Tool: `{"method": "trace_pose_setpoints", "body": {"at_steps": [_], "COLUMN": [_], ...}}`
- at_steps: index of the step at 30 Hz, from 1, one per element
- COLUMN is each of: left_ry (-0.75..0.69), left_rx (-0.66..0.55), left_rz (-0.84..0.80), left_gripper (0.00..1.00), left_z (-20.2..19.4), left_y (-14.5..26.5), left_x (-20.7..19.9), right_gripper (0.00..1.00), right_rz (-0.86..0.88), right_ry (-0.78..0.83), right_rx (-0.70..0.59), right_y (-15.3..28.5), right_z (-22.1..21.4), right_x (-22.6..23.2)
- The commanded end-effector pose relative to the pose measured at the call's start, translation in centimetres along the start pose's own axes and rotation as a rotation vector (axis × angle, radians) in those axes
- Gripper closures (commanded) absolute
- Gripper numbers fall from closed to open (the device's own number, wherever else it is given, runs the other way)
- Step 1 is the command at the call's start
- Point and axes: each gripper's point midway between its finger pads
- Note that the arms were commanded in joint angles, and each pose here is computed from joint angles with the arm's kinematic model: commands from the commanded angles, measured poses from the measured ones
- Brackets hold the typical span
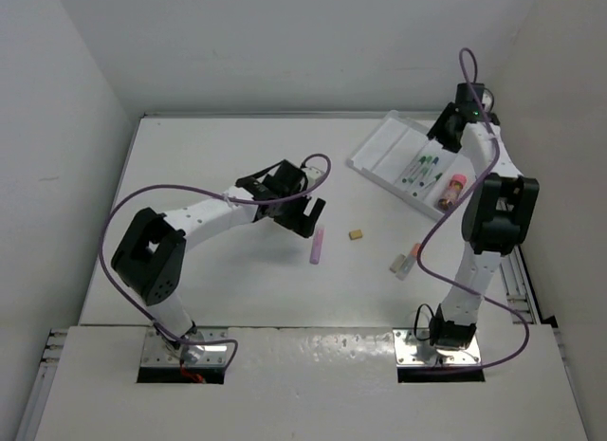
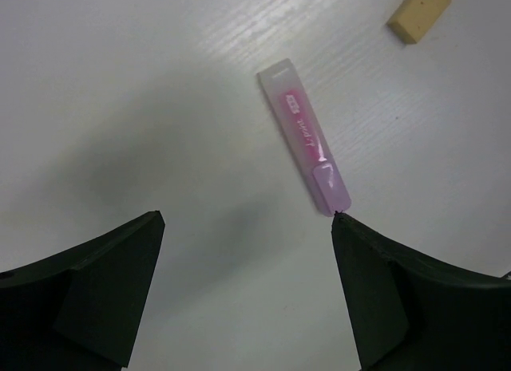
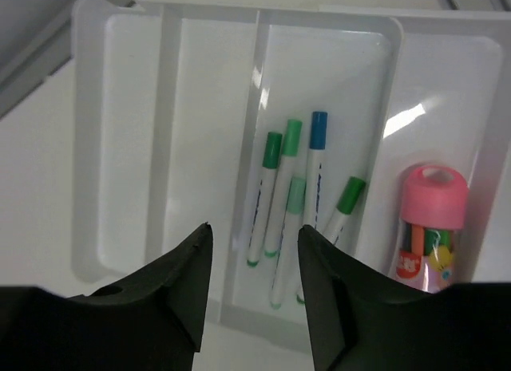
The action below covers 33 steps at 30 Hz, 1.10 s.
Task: Sort the stationery into containers
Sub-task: Place the stationery into the container, then grab a piece of stationery with the left arm
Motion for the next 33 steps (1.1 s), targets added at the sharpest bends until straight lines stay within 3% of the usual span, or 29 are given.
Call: {"method": "trace_pose_setpoints", "body": {"at_steps": [1,3,6,7,12,13,16,19,22,23,25,26,27,30,33], "left_ry": [-0.013,-0.020,-0.017,-0.010,-0.011,-0.006,-0.005,-0.010,-0.014,-0.009,0.024,0.060,0.095,0.167,0.216], "left_rx": [0.044,0.085,0.132,0.163,0.231,0.256,0.276,0.283,0.316,0.325,0.368,0.367,0.400,0.385,0.313], "left_rz": [-0.048,-0.044,-0.053,-0.054,-0.049,-0.045,-0.043,-0.027,-0.013,-0.022,-0.105,-0.157,-0.277,-0.525,-0.658], "left_gripper": [0.09,0.14,0.19,0.19,0.25,0.27,0.33,0.41,0.55,0.65,0.74,0.83,0.86,0.87,0.86], "left_z": [-1.4,-2.1,-2.6,-3.4,-4.3,-4.9,-5.4,-5.7,-6.5,-6.7,-7.3,-6.8,-6.7,-4.8,-2.7], "left_y": [-1.3,-2.4,-3.9,-4.7,-7.0,-7.7,-8.7,-9.6,-10.3,-10.5,-10.5,-10.5,-9.5,-6.3,-3.3], "left_x": [-2.6,-3.2,-4.2,-4.1,-4.3,-4.1,-4.2,-4.2,-4.0,-4.0,-4.8,-4.9,-6.5,-9.3,-10.6], "right_gripper": [0.54,0.55,0.56,0.56,0.56,0.56,0.57,0.58,0.59,0.59,0.58,0.56,0.55,0.51,0.49], "right_rz": [0.153,0.250,0.264,0.271,0.323,0.323,0.357,0.403,0.457,0.489,0.542,0.585,0.597,0.694,0.820], "right_ry": [0.018,0.088,0.252,0.307,0.503,0.578,0.767,0.978,1.179,1.232,1.383,1.443,1.536,1.759,1.968], "right_rx": [-0.149,-0.172,-0.185,-0.249,-0.323,-0.396,-0.452,-0.562,-0.646,-0.669,-0.710,-0.727,-0.765,-0.875,-0.963], "right_y": [9.9,13.7,15.6,18.4,21.8,23.7,24.5,26.4,27.5,28.0,28.3,28.4,28.5,29.0,29.3], "right_z": [5.6,4.5,1.5,1.7,-3.1,-2.9,-5.7,-8.1,-10.6,-11.8,-13.6,-15.1,-15.9,-19.3,-23.2], "right_x": [0.9,2.2,1.8,1.6,1.4,1.3,1.9,3.1,4.2,4.8,5.5,6.1,6.5,8.1,9.6]}}
Point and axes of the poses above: each gripper's point midway between its finger pads, its own y axis back along the fingers, its own x axis along the line the jaws close on, z = x × y, and after that the axes turned 12 degrees about y, right-handed
